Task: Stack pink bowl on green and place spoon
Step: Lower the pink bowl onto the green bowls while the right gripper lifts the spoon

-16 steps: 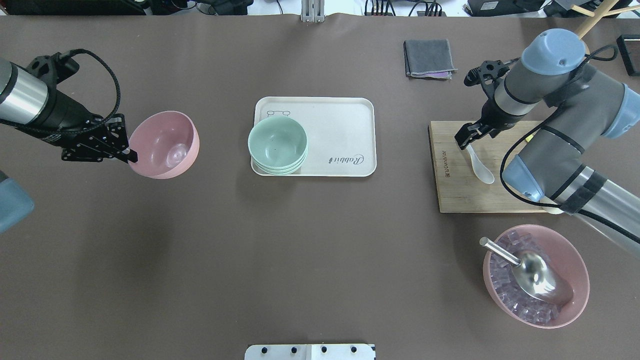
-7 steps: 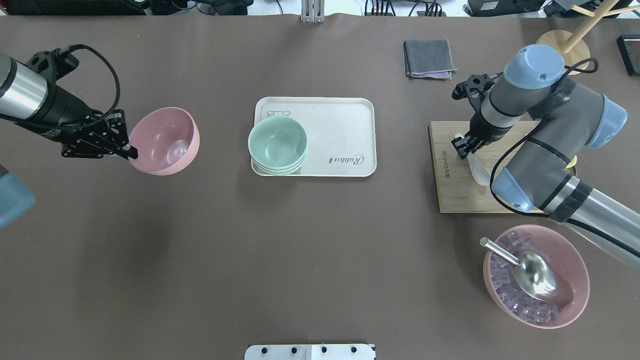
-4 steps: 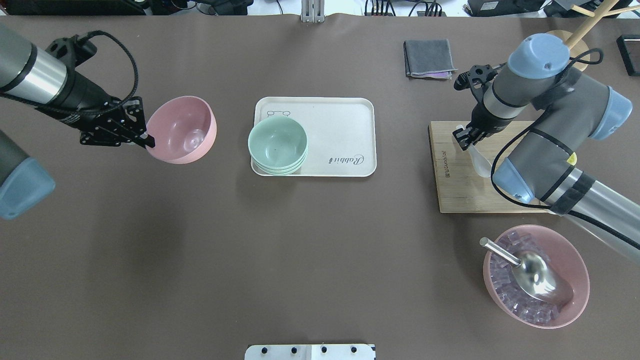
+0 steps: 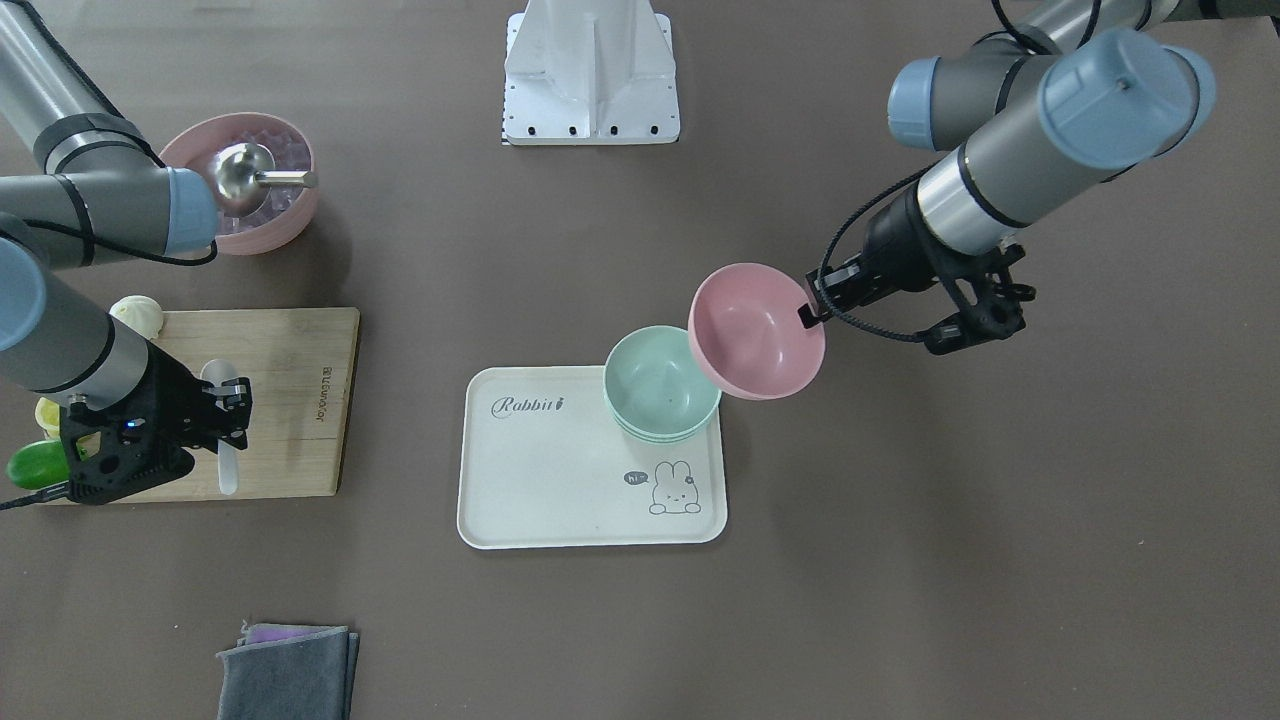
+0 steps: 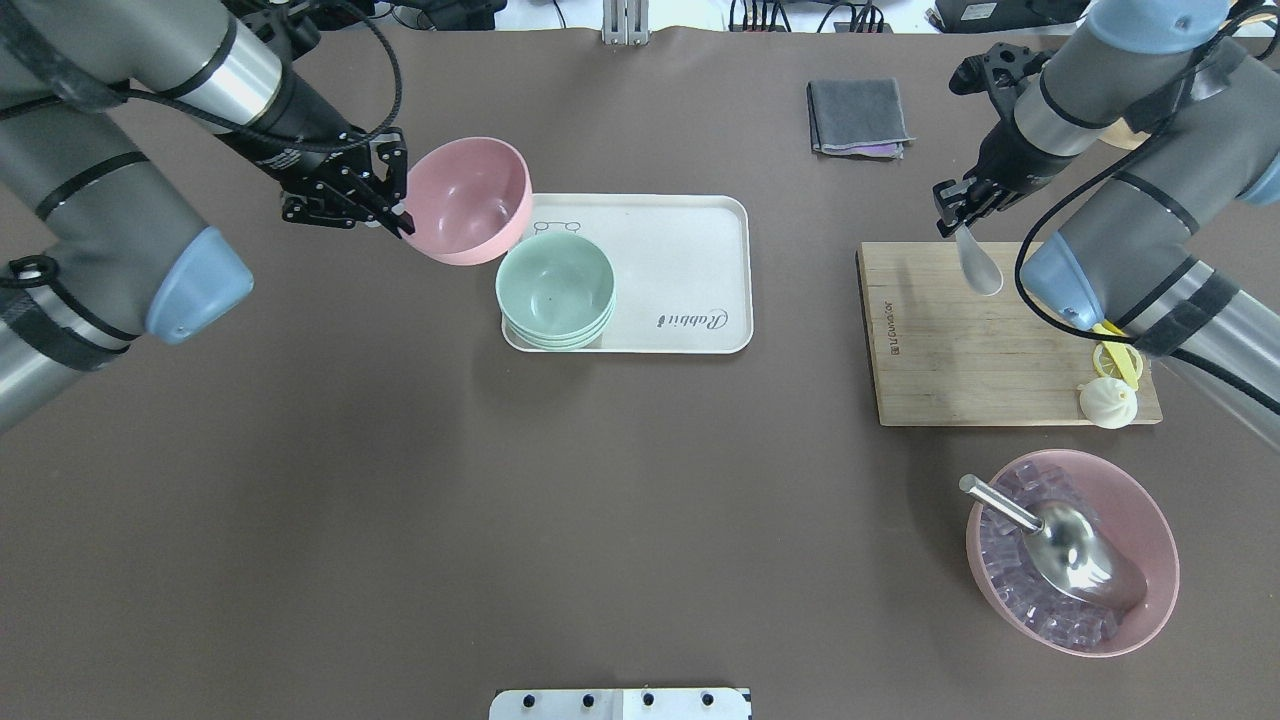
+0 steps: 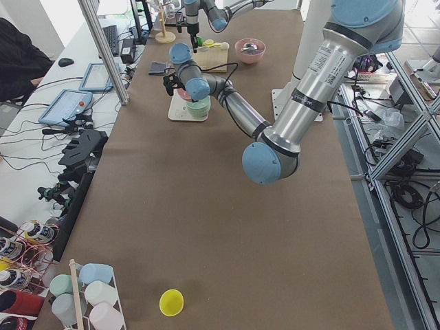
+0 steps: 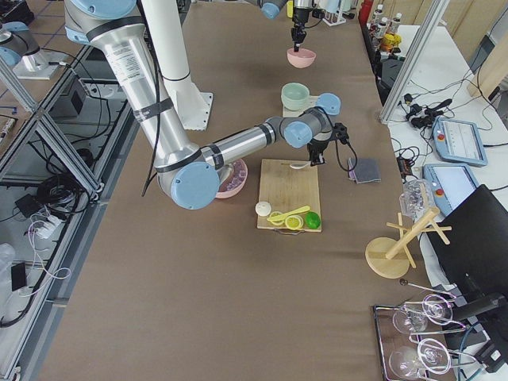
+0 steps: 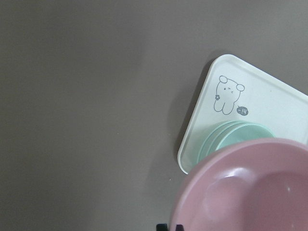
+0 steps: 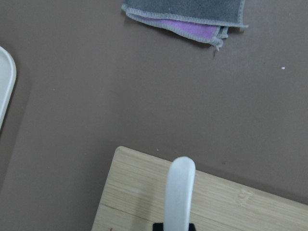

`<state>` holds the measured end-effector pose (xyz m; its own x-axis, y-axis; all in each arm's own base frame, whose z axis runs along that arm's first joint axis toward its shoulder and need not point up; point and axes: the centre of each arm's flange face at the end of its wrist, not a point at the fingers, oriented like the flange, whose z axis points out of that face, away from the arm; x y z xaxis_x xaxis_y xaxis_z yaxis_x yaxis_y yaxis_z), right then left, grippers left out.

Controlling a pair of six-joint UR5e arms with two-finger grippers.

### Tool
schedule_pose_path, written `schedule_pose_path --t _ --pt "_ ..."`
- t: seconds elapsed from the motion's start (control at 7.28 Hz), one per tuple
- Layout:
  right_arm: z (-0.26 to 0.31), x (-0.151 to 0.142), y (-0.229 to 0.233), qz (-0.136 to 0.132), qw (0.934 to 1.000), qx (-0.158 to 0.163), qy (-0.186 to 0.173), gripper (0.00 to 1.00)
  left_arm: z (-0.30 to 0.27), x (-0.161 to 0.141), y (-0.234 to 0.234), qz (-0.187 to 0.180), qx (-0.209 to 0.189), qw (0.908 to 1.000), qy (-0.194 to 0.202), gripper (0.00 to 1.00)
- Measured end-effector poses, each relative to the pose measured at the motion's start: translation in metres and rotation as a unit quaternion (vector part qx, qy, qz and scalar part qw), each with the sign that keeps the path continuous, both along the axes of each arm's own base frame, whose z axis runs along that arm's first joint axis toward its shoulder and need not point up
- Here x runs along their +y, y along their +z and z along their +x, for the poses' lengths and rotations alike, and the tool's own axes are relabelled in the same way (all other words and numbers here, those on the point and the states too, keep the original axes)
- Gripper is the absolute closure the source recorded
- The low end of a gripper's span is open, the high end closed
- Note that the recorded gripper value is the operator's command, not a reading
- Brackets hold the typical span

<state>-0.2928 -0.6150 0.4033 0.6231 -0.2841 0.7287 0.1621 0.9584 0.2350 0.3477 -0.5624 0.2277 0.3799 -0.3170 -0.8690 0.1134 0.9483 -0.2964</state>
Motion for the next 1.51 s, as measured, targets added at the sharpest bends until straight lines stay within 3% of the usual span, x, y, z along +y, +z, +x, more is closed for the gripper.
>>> schedule_pose_path --t 0.27,0.82,1.51 --pt "0.018 -0.014 -0.019 -0.008 0.9998 -0.014 0.01 1.0 0.05 -0.002 0.001 0.021 -0.001 0.9998 0.001 1.0" --pt "0.027 -0.019 -0.033 -0.01 0.9996 -0.021 0.013 1.0 0.101 0.02 0.014 0.025 -0.011 0.9993 0.024 1.0" --pt "0.026 -0.019 -0.034 -0.011 0.9996 -0.022 0.015 1.0 0.113 0.025 0.019 0.033 -0.01 0.9991 0.026 1.0"
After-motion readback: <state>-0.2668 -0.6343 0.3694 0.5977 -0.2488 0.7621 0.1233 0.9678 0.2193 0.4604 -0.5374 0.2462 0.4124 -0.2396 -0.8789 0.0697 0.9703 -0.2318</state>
